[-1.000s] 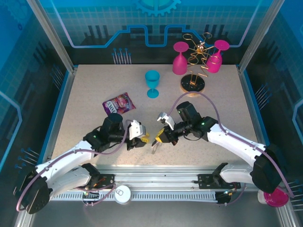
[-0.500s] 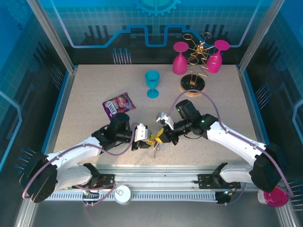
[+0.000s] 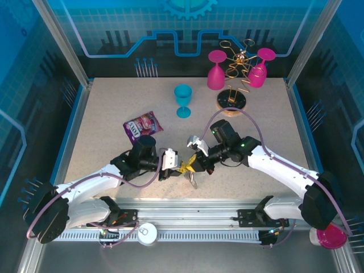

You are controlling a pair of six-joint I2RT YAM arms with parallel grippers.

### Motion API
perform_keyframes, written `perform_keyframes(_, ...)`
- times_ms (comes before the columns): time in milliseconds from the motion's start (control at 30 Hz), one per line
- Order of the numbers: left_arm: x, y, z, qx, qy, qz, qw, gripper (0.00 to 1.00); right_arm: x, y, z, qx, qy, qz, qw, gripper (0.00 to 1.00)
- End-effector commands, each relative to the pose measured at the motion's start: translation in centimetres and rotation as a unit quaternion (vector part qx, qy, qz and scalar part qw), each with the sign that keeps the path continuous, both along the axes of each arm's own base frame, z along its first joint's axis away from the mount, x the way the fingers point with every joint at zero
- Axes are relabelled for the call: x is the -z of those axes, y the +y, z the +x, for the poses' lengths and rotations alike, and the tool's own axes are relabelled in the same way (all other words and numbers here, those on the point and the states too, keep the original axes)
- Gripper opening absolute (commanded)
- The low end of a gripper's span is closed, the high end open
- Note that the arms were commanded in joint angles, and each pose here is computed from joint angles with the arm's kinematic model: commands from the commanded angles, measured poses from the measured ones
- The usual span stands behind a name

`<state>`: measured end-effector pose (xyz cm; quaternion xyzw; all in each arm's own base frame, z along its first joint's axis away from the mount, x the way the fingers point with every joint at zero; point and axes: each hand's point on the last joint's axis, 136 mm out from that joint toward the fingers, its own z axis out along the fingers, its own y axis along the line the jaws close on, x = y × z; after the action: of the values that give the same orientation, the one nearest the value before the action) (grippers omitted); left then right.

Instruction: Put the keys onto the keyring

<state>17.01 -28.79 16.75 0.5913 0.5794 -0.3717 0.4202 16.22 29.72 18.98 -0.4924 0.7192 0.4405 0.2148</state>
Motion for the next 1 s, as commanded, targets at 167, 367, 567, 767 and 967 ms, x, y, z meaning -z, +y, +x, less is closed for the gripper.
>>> perform_keyframes(167, -1.4, -0.4, 1.1, -0.017, -0.058, -0.016, 0.998, 0.0, -1.0, 0.0, 0.1, 0.008, -0.011, 0.003, 1.0, 0.0)
perform_keyframes(367, -1.6, 0.3, 2.1, -0.057, -0.101, -0.018, 0.993, 0.0, -0.4, -1.8, 1.4, 0.07, -0.002, -0.017, 0.997, 0.0)
perform_keyframes(567, -1.7, 0.2, 2.2, -0.06, -0.111, -0.018, 0.992, 0.0, 1.0, -2.5, 1.2, 0.09, 0.005, -0.032, 0.995, 0.0)
perform_keyframes(767, -1.6, 0.1, 2.1, -0.058, -0.115, -0.014, 0.992, 0.0, 1.9, -2.9, 1.8, 0.102, 0.002, -0.055, 0.993, 0.15)
perform_keyframes(967, -1.4, 0.0, 2.0, -0.056, -0.117, -0.01, 0.991, 0.0, 1.4, -3.3, 2.4, 0.114, -0.038, -0.057, 0.991, 0.52)
